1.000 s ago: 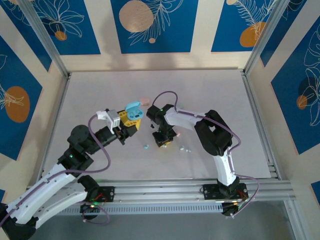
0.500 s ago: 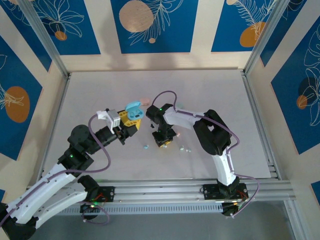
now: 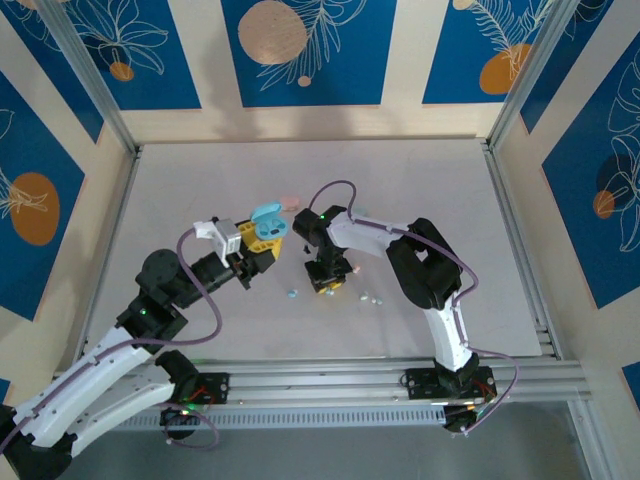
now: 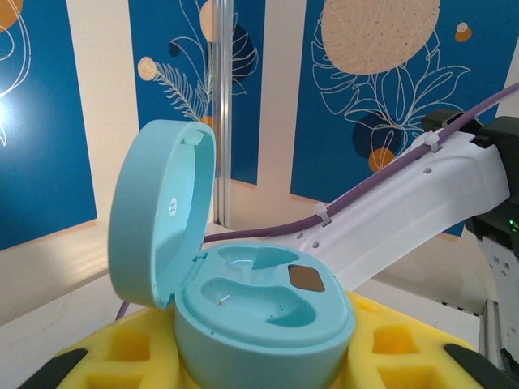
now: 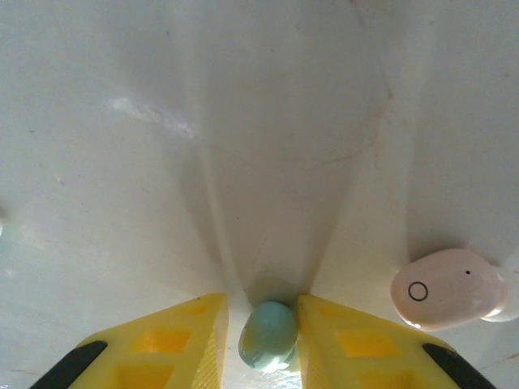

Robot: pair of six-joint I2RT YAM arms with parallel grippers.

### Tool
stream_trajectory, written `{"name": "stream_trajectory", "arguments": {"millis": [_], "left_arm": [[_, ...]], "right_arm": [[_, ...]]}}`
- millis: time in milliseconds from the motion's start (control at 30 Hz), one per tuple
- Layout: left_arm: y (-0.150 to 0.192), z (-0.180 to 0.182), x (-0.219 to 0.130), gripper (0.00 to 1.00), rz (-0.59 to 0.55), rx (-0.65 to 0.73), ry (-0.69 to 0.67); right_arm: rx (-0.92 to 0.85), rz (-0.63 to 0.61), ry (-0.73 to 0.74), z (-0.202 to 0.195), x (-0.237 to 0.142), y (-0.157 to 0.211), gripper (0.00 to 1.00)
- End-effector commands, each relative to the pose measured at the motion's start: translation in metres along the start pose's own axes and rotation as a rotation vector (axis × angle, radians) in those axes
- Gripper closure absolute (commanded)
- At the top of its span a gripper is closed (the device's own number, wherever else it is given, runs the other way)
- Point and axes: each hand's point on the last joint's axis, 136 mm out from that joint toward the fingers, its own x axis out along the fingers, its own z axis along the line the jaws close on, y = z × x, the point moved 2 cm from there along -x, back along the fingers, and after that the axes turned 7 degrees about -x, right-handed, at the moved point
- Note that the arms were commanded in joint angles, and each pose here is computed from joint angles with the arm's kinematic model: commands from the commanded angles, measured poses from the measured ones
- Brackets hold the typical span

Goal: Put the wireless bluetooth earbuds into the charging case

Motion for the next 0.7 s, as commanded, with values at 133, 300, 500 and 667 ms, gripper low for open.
{"name": "stream_trajectory", "arguments": {"millis": [133,300,500,667], "left_arm": [[-0.016,-0.004,-0.002,0.73,-0.057,0.003,0.014],[-0.016,-0.003,-0.003,0.73,-0.057,0.009,0.006],[-0.011,-0.001,-0.003,0.73,-0.041,0.019,-0.004],[-0.005,0.002,-0.003,0.73,-0.022,0.042,-0.021]], "right_arm": [[0.057,0.012,-0.039,0.003,0.007,-0.006,0.74],[0.055,-0.007,-0.026,0.003,-0.001,-0.005,0.78],[0.037,-0.171,-0.115,0.020,-0.057,-0.003,0.79],[0.033,-0.428,-0.463,0.039,-0.137,0.006,0.79]]}}
